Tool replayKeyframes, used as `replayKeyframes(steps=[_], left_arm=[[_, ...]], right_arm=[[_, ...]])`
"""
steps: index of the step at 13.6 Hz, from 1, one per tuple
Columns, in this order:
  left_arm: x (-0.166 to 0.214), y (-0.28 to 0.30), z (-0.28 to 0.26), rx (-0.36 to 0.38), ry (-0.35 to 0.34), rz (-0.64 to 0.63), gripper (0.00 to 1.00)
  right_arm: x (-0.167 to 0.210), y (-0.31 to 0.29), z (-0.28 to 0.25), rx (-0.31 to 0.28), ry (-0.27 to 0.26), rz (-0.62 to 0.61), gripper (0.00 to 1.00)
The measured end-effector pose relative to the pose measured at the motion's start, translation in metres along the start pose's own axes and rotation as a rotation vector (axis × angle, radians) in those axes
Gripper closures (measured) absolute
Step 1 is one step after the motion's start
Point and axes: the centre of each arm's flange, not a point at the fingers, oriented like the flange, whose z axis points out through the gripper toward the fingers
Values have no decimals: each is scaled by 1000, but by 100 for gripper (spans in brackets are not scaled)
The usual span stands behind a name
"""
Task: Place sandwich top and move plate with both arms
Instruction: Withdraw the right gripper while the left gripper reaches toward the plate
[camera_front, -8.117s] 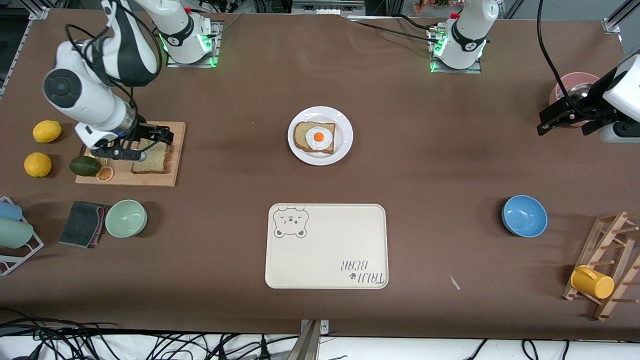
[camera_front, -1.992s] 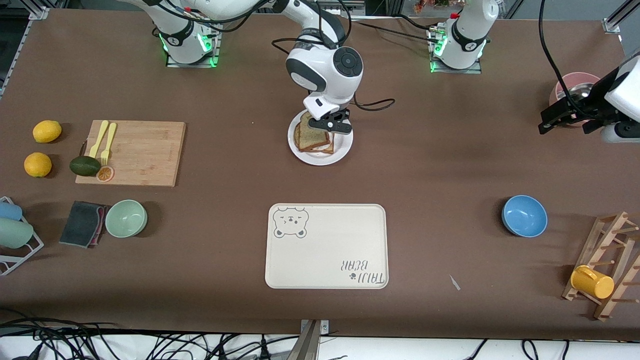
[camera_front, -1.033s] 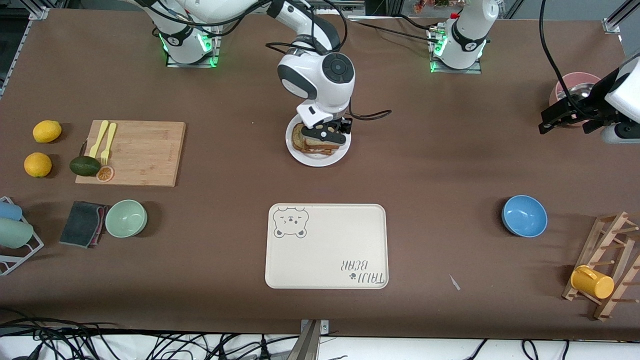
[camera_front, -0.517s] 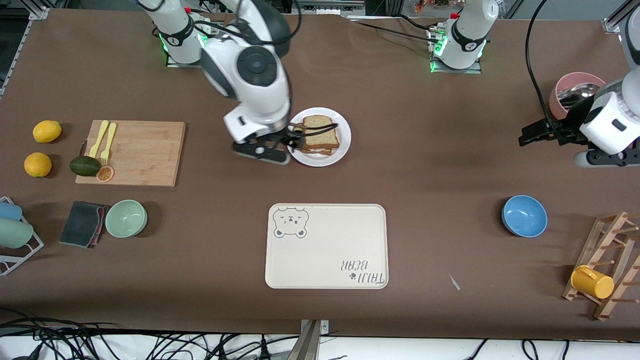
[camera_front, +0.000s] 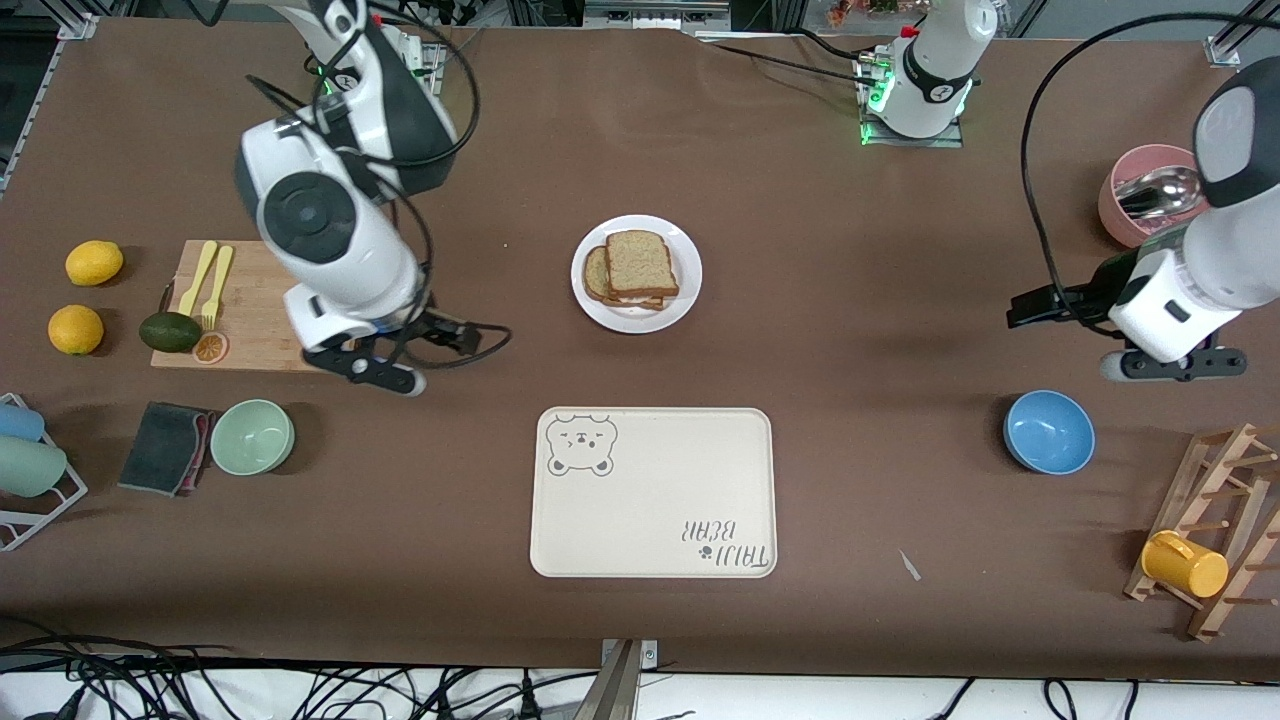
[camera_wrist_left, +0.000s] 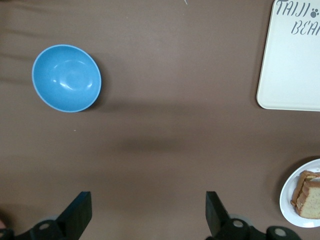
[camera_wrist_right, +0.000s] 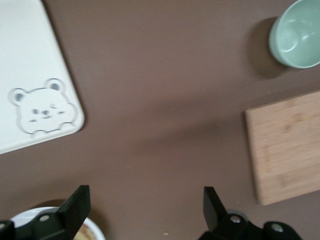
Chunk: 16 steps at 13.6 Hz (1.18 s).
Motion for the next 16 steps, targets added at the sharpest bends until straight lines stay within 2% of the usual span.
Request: replayKeyframes(steps=[2, 5, 9, 14, 16], left_arm=[[5, 4, 26, -32, 4, -8, 0], [7, 7, 69, -105, -4, -40, 0], [9, 22, 117, -225, -69, -83, 0], [17, 33, 150, -362, -116, -83, 0], [17, 37, 155, -374, -123, -73, 0]], right_arm=[[14, 35, -8, -11, -21, -47, 0], [24, 76, -34, -9, -9, -122, 0], [32, 123, -57, 0, -14, -101, 0], [37, 145, -67, 0, -15, -151, 0], [39, 154, -68, 40, -31, -140, 0]])
